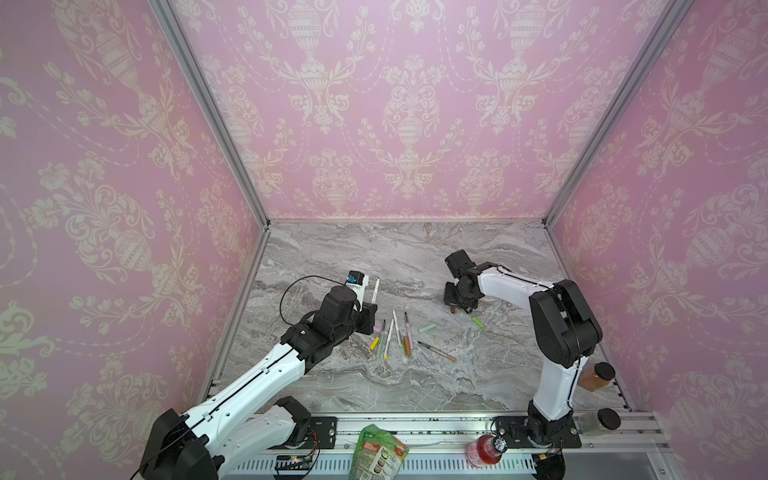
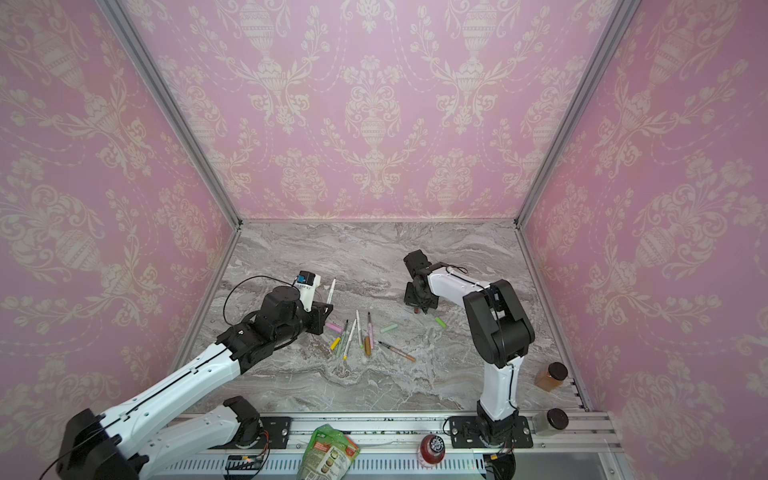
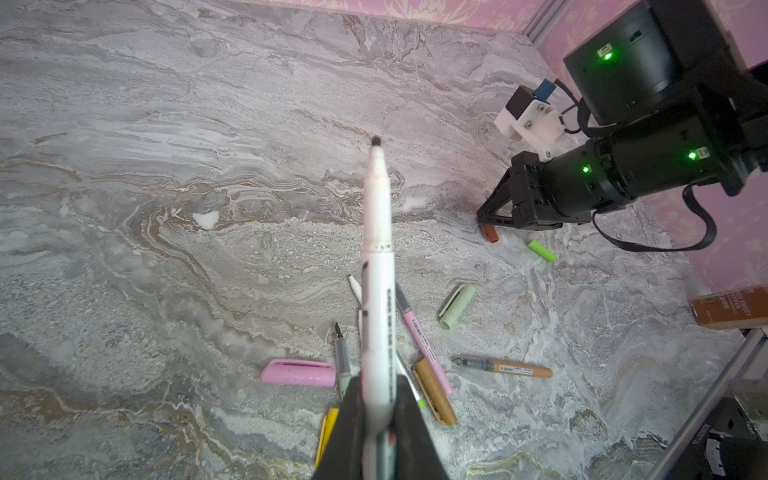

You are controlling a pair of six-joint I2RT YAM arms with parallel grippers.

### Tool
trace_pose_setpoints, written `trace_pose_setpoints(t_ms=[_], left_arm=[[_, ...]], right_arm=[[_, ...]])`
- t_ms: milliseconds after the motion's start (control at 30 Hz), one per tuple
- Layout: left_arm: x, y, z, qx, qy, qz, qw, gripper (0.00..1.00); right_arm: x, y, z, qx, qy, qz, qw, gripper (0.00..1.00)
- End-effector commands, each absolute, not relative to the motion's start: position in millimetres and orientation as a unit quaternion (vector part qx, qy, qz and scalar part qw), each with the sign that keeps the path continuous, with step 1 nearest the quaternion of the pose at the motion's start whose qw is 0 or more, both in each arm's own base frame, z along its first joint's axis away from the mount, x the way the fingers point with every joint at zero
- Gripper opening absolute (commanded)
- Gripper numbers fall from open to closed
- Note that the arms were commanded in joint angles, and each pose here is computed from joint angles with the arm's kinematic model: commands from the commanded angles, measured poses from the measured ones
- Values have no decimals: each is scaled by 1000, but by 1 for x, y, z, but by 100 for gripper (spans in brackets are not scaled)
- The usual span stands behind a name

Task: Insert the pens into the pen caps
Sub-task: 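Carry the orange-brown cap toward the white pen held upright by the left gripper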

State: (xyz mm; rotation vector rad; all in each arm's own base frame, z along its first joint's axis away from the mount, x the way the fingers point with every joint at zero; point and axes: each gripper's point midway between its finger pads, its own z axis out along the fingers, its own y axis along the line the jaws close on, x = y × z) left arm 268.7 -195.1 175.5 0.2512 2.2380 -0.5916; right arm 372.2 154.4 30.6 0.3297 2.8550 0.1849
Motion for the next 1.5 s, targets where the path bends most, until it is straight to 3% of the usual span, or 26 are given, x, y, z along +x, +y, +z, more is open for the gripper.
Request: trace_pose_setpoints(t_ms=[0,200,500,967,1467], left_arm=[[264,-211,180,130,878,-253,385,0],[258,-246,184,171,868,-308,349,0],[251,-281,173,191,861,-356,308,0],[258,-299,173,196,856,-368,306,0],[263,-297,171,185,858,-358,318,0]], right_arm=[[375,157,71,124,975,101,157,0],[390,176,135,146,947,201,205,0],[390,215,193,165,901,338,218,0],[381,256,197,168,883,395,191,0],[374,267,197,157,885,399,182,0]])
